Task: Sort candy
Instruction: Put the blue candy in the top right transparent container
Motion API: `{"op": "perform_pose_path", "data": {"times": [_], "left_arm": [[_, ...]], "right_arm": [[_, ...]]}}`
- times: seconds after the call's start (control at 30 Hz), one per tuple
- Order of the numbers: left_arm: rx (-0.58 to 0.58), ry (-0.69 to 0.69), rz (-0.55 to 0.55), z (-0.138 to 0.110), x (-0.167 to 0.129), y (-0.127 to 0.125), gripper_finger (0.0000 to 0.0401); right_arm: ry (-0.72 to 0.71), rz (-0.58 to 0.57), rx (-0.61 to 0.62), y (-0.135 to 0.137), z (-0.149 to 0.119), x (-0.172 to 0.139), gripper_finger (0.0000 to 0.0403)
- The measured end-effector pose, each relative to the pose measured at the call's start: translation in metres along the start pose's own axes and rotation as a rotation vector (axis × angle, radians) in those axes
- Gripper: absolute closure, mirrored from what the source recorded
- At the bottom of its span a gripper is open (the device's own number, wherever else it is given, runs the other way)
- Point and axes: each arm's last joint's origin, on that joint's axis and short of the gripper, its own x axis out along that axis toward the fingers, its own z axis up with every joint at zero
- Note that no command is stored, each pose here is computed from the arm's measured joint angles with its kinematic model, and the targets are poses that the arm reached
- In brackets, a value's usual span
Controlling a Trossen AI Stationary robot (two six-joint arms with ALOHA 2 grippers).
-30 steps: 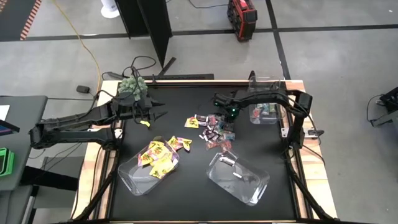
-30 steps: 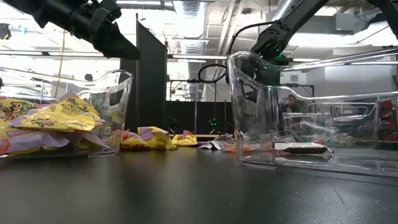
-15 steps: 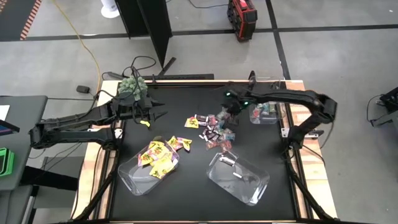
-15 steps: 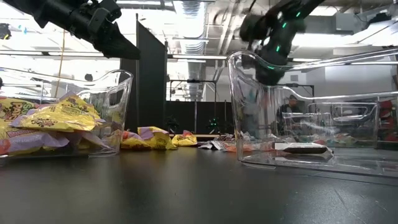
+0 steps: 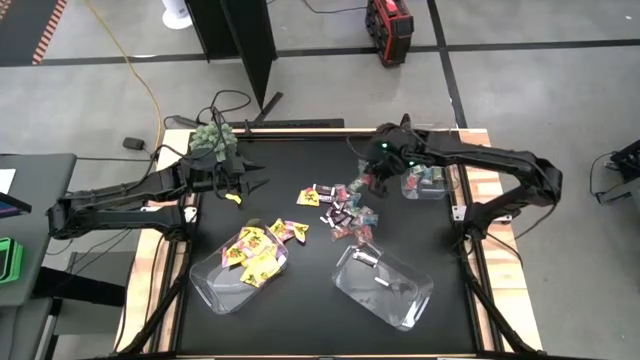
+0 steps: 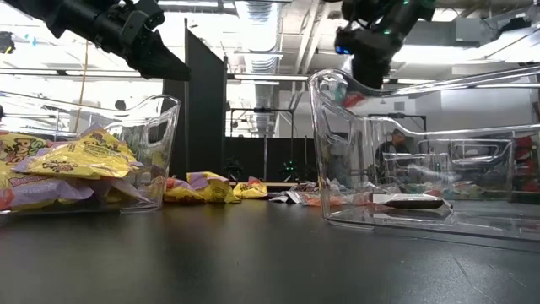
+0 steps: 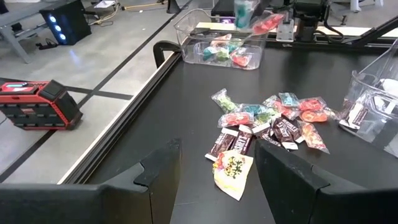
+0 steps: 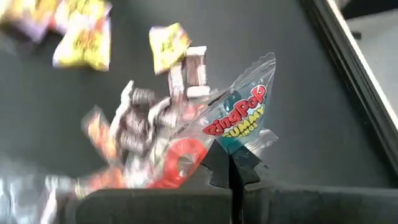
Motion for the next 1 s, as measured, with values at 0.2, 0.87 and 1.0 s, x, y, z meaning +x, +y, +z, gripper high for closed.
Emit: {"op": "perform_pose_path", "data": {"times": [0.2, 0.87, 1.0], "left_arm": [[-0.001, 0.001, 0.0, 0.0, 0.0, 0.0, 0.0205], [0.057, -0.083, -0.145, -0.012, 0.074, -0.019, 0.0203], [0.053, -0.09, -0.144, -0.016, 0.086, -0.021, 0.0203]], "right_arm": [[-0.047, 0.027, 0.236, 0.003, 0.007, 0.008, 0.0403], [-0.127, 0.143, 0.318, 0.045, 0.017, 0.013, 0.0403], [-0.106, 0.148, 0.264, 0.052, 0.015, 0.012, 0.0403]]}}
